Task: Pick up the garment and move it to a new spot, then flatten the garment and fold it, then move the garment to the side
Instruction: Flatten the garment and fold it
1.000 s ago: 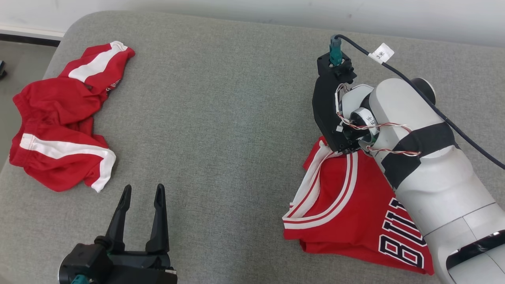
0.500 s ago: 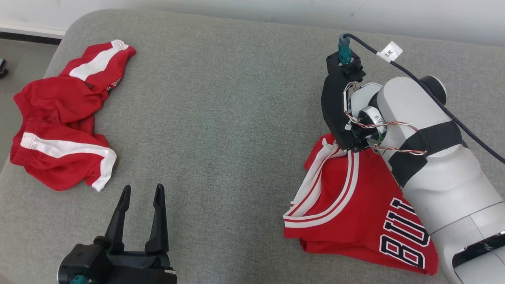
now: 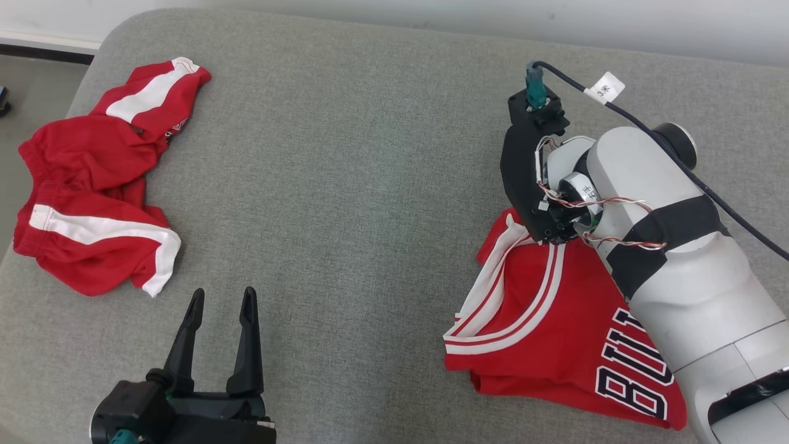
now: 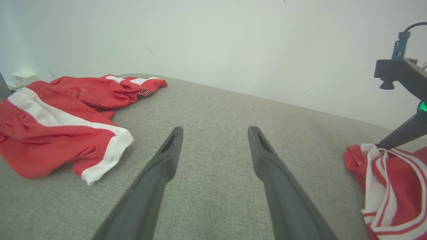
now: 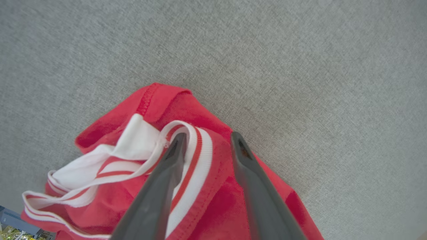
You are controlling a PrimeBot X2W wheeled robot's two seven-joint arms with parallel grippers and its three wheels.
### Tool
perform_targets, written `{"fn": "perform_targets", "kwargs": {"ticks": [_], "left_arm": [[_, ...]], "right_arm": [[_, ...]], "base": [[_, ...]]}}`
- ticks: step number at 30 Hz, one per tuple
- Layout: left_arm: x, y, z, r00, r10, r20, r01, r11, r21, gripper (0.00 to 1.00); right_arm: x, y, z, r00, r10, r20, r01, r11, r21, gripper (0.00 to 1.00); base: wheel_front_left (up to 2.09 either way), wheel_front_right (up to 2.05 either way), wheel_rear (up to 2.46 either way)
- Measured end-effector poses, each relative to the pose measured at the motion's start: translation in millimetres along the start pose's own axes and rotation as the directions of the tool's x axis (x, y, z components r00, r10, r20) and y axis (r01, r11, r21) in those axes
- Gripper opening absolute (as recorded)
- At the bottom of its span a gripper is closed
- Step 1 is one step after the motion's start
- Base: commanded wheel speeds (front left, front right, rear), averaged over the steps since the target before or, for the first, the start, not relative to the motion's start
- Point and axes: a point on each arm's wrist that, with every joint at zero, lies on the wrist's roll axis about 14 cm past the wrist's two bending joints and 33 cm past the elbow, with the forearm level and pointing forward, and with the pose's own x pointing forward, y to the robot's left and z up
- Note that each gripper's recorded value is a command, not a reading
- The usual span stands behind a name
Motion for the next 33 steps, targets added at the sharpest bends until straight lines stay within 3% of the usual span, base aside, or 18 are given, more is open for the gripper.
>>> {"fn": "perform_targets", "kwargs": {"ticks": [19, 28, 29, 30, 31, 33], "left_arm": [[9, -4, -4, 1.0, -0.015, -0.004, 0.015, 1.0, -0.007, 1.0], [14, -4, -5, 1.0, -0.015, -0.006, 0.015, 1.0, -0.005, 1.0], [14, -3, -6, 1.0, -0.012, -0.007, 0.012, 1.0, -0.004, 1.0], [14, -3, -6, 1.0, -0.011, -0.008, 0.011, 1.0, -0.004, 1.0], [14, -2, -6, 1.0, -0.01, -0.008, 0.01, 1.0, -0.004, 1.0], [14, -2, -6, 1.0, -0.009, -0.007, 0.009, 1.0, -0.004, 1.0]], "right_arm": [[-20, 5, 28, 0.975, 0.033, 0.219, -0.024, 0.999, -0.045, 0.0], [15, 26, 19, 0.958, 0.101, 0.268, -0.091, 0.995, -0.051, 0.0], [16, 29, 20, 0.956, 0.108, 0.274, -0.097, 0.994, -0.055, 0.05], [17, 31, 20, 0.953, 0.115, 0.282, -0.102, 0.993, -0.058, 0.45], [16, 33, 22, 0.947, 0.121, 0.298, -0.109, 0.992, -0.056, 1.0], [11, 33, 30, 0.926, 0.123, 0.358, -0.111, 0.992, -0.053, 1.0]], "base": [[0.0, 0.0, 0.0], [0.0, 0.0, 0.0], [0.0, 0.0, 0.0], [0.0, 0.0, 0.0], [0.0, 0.0, 0.0], [0.0, 0.0, 0.0]]}}
